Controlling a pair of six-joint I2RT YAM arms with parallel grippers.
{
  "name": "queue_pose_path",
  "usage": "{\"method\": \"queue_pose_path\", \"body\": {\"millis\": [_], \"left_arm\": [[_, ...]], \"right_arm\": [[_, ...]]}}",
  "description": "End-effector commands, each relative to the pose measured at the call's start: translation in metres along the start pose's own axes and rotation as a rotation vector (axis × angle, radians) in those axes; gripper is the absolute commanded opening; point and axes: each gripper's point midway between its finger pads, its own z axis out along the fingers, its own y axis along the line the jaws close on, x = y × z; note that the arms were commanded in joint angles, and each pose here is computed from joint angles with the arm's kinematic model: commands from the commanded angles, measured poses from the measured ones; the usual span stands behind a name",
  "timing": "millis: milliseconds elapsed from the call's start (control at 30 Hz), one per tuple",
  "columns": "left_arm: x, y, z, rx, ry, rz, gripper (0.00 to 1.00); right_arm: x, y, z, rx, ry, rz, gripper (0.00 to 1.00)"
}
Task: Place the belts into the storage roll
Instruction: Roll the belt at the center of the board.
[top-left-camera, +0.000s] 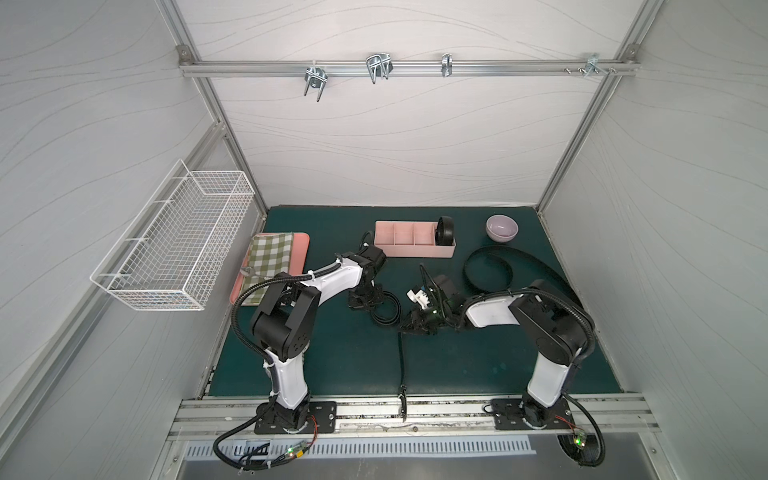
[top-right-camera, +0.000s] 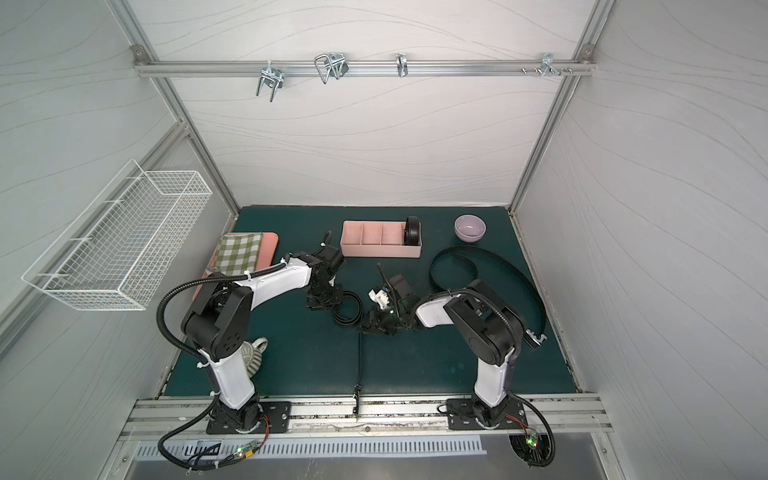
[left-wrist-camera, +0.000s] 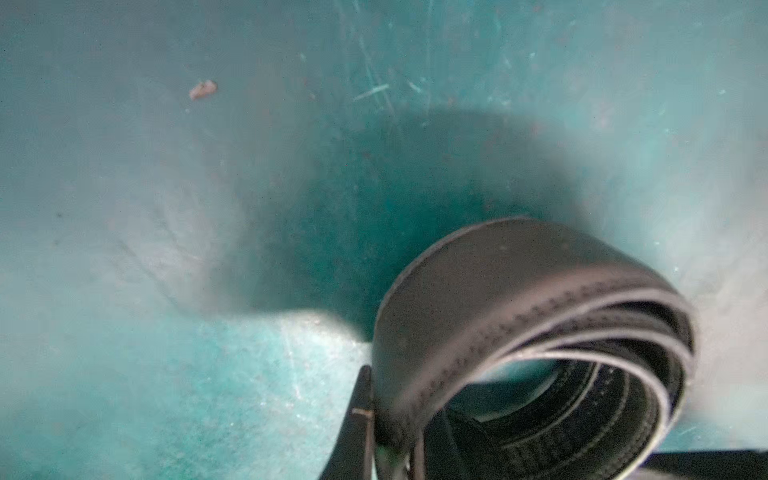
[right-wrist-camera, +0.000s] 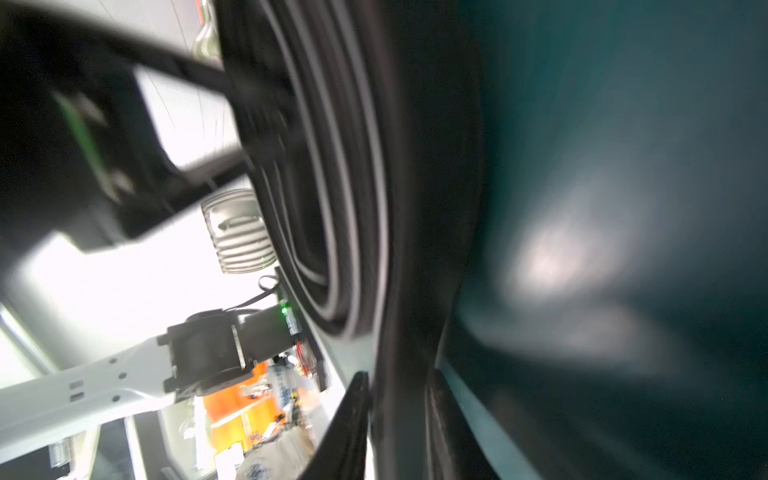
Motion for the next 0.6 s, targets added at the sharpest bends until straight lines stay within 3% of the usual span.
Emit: {"method": "queue_pose_path", "body": {"millis": [0, 233, 400, 567], "left_arm": [[-0.008, -0.016, 0.02, 0.042, -0.007, -0.013, 0.0], [-0.001, -0.033, 0.024, 0.049, 0.006, -0.016, 0.0], [0.004, -0.054, 0.031, 0.037, 0.032, 0.002, 0.0], [0.006, -0.073, 0.037, 0.048, 0.042, -0.001, 0.0]], "right_arm": [[-0.013, 0.028, -0.012, -0.099, -0.064, 0.022, 0.29], [-0.013, 0.014, -0.041, -0.05, -0.09, -0.022, 0.32], [-0.018, -0.007, -0.075, 0.031, -0.151, -0.038, 0.53], [-0.045, -0.022, -0.105, 0.118, -0.178, -0.064, 0.6]]}}
